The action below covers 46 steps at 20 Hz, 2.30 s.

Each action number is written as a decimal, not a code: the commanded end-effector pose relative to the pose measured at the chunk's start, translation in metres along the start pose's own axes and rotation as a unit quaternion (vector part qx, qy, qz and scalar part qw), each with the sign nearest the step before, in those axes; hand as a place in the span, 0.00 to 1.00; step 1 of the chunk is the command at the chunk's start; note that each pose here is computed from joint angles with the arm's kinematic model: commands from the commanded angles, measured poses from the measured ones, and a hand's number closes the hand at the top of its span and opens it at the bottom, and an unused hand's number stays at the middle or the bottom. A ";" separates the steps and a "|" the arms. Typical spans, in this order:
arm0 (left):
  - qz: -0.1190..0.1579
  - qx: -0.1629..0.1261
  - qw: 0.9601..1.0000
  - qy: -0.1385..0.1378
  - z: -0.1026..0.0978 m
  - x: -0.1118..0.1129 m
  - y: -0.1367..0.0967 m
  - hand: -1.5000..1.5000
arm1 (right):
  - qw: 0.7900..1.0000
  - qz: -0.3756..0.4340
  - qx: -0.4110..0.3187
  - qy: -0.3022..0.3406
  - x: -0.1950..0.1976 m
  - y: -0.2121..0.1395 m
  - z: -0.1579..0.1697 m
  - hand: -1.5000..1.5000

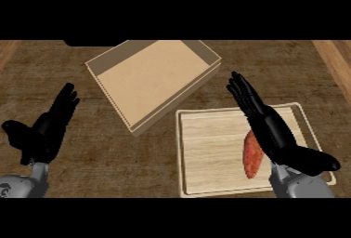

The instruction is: Pick the sweet potato from the tray and place it in the cardboard box

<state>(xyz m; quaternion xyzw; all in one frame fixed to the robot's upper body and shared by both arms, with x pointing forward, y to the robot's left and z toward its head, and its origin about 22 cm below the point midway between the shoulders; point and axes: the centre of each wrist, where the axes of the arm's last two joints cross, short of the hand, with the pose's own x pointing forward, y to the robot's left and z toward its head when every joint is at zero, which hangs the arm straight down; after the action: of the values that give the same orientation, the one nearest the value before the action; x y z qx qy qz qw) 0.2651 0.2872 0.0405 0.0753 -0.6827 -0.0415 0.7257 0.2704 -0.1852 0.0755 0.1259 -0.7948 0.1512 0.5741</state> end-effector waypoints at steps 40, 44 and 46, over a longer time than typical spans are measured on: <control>-0.058 -0.175 0.980 -0.069 -0.008 0.007 -0.075 0.50 | 0.719 0.421 -0.245 0.495 0.066 0.077 0.034 0.00; -0.055 -0.174 0.981 -0.066 -0.015 0.018 -0.069 0.50 | 0.705 0.427 -0.239 0.513 0.067 0.073 0.041 0.00; -0.057 -0.164 0.982 -0.071 -0.013 0.009 -0.076 0.50 | 0.705 0.419 -0.224 0.527 0.053 0.058 0.041 0.00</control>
<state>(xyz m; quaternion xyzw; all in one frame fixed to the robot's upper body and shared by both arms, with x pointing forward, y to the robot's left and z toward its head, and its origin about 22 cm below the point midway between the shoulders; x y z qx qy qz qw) 0.2784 0.2122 0.0379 -0.0166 -0.7096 -0.2027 0.6746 0.1883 -0.1442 0.1140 -0.4416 -0.4304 0.2361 0.7510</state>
